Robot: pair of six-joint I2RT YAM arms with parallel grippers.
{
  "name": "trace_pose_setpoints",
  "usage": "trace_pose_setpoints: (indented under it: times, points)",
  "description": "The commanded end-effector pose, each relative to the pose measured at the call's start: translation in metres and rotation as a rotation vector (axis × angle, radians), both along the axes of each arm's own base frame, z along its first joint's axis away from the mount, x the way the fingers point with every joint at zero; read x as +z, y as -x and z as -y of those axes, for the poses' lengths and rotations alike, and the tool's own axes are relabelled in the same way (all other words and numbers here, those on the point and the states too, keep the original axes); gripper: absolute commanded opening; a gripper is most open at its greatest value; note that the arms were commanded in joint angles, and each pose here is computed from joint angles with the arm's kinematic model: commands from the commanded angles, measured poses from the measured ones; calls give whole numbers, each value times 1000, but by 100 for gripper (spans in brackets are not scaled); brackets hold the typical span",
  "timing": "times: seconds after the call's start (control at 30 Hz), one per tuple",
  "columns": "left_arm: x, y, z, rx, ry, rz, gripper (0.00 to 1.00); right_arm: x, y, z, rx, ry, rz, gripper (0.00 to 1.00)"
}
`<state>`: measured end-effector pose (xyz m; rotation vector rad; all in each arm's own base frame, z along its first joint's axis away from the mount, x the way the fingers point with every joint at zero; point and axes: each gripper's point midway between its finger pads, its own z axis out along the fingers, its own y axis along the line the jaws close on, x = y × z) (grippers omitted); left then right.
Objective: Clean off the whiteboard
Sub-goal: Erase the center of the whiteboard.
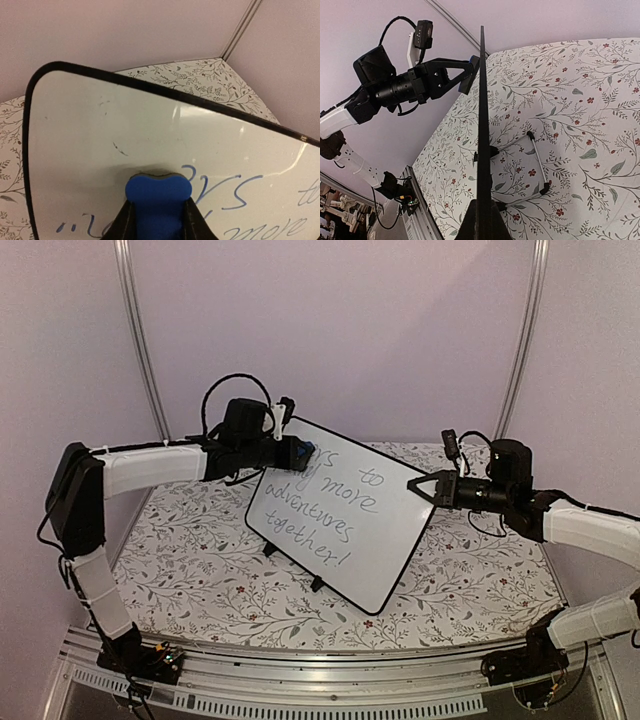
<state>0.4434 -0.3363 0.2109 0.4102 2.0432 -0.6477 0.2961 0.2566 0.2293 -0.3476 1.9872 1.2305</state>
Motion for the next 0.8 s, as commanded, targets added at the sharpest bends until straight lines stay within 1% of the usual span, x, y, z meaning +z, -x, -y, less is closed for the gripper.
trace_pose_setpoints:
  times: [0.0, 0.07, 0.17, 0.27, 0.4, 0.57, 0.67, 0.77]
  points:
    - [-50, 38, 0, -38, -62, -120, 0, -16, 33, -21, 208, 48, 40, 0]
    - [-55, 44, -1, -38, -73, -126, 0, -17, 33, -22, 208, 48, 39, 0]
    - [-56, 42, 0, -34, -77, -123, 0, -17, 33, -23, 210, 45, 37, 0]
    - [-45, 33, 5, -28, -69, -90, 0, -17, 34, -23, 213, 43, 37, 0]
    - [-22, 11, 8, -17, -57, -36, 0, -16, 35, -23, 214, 43, 38, 0]
    - [-8, -5, 11, -19, -42, -10, 0, -16, 36, -23, 214, 46, 36, 0]
    - [-12, -2, 13, -29, -38, -26, 0, -16, 36, -23, 212, 47, 36, 0]
    - [-28, 11, 10, -34, -47, -63, 0, -16, 36, -23, 213, 46, 35, 0]
